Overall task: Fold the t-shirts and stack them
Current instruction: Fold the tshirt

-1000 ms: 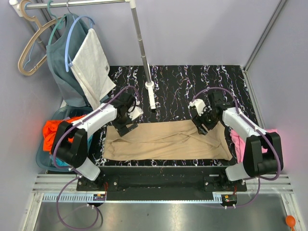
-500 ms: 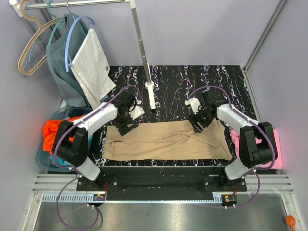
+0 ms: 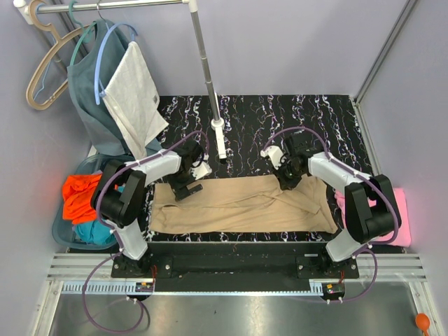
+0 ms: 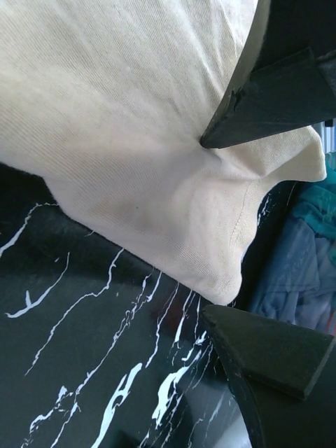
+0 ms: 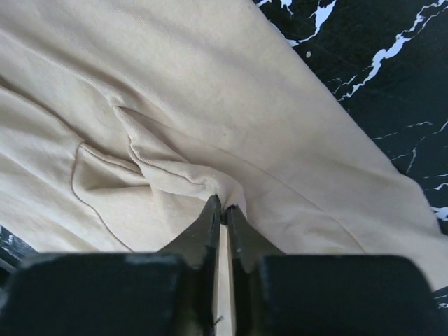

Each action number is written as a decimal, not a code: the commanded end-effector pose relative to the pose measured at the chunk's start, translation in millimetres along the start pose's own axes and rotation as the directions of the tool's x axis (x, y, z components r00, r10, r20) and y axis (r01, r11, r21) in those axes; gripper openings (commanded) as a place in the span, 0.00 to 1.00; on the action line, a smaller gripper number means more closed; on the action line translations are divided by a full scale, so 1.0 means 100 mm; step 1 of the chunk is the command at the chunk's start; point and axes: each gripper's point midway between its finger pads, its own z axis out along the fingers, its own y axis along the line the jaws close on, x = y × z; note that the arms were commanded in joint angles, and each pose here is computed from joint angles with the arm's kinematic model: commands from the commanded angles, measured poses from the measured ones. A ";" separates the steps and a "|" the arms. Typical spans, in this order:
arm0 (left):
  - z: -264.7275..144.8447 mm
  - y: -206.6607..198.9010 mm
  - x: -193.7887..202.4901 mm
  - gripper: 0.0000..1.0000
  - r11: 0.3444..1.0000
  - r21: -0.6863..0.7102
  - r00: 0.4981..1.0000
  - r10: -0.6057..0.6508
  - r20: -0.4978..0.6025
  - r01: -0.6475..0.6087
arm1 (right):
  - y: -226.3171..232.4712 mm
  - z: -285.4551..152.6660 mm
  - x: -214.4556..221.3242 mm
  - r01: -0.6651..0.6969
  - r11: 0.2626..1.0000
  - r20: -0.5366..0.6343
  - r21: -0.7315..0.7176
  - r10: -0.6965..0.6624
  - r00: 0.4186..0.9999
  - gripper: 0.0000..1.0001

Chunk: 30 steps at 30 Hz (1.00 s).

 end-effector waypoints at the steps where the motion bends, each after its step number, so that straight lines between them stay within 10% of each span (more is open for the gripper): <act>1: 0.07 0.12 0.02 0.99 0.997 -0.069 1.000 0.016 -0.020 -0.018 | 0.04 -0.04 -0.09 0.030 0.999 0.025 0.016 -0.030 0.999 0.00; 20: -0.06 0.34 -0.15 0.99 0.992 -0.128 1.000 0.001 -0.012 -0.003 | 0.88 -0.58 0.09 0.117 0.983 0.006 -0.141 -0.117 0.993 0.02; 30: -0.08 0.40 -0.18 0.99 0.989 -0.146 1.000 0.000 -0.015 -0.002 | 1.30 -0.65 0.19 0.191 0.945 -0.007 -0.266 -0.200 0.980 0.46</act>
